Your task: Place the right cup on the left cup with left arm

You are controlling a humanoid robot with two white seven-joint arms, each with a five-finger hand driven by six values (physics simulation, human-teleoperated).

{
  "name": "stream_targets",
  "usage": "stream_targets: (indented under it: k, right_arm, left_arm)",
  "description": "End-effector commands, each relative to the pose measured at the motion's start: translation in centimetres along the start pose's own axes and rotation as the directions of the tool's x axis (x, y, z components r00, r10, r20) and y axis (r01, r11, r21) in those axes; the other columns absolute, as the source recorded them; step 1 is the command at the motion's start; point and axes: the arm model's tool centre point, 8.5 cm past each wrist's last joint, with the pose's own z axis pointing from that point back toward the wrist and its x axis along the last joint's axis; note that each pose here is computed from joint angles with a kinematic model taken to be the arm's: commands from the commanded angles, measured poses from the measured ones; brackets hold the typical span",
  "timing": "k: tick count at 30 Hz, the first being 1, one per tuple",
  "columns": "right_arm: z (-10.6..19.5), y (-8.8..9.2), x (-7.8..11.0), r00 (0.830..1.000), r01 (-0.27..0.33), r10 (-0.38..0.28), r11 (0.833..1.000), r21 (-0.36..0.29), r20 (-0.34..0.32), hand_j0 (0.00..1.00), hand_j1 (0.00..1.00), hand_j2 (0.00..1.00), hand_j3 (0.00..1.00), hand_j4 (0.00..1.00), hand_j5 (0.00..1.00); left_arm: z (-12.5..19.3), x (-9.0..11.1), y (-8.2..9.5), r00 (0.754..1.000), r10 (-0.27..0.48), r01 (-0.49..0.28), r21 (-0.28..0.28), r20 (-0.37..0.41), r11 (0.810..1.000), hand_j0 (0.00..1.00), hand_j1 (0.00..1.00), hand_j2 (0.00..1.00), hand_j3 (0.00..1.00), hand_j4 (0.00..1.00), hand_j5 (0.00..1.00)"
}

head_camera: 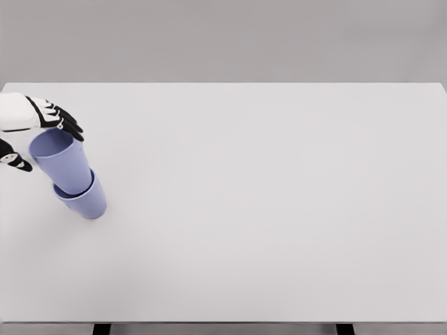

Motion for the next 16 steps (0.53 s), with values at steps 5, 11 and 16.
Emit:
stream_targets:
  k: [5,11,16]
  right_arm:
    - [0.0,0.0,0.0,1.0,0.0,0.0,1.0,0.0,0.0,1.0,1.0,1.0,1.0,1.0,1.0]
    - [0.0,0.0,0.0,1.0,0.0,0.0,1.0,0.0,0.0,1.0,1.0,1.0,1.0,1.0,1.0]
    - [0.0,0.0,0.0,1.0,0.0,0.0,1.0,0.0,0.0,1.0,1.0,1.0,1.0,1.0,1.0]
  left_arm:
    - [0.5,0.1,0.4,1.0,0.002,-0.002,0.013,-0.006,1.0,1.0,1.0,1.0,1.0,1.0,1.0]
    - [-3.5,5.3,6.0,0.967,-0.084,0.039,0.185,0.24,0.982,1.0,1.0,1.0,1.0,1.0,1.0]
    - [-7.9,8.1,7.0,0.91,-0.093,0.0,0.224,0.404,0.975,1.0,1.0,1.0,1.0,1.0,1.0]
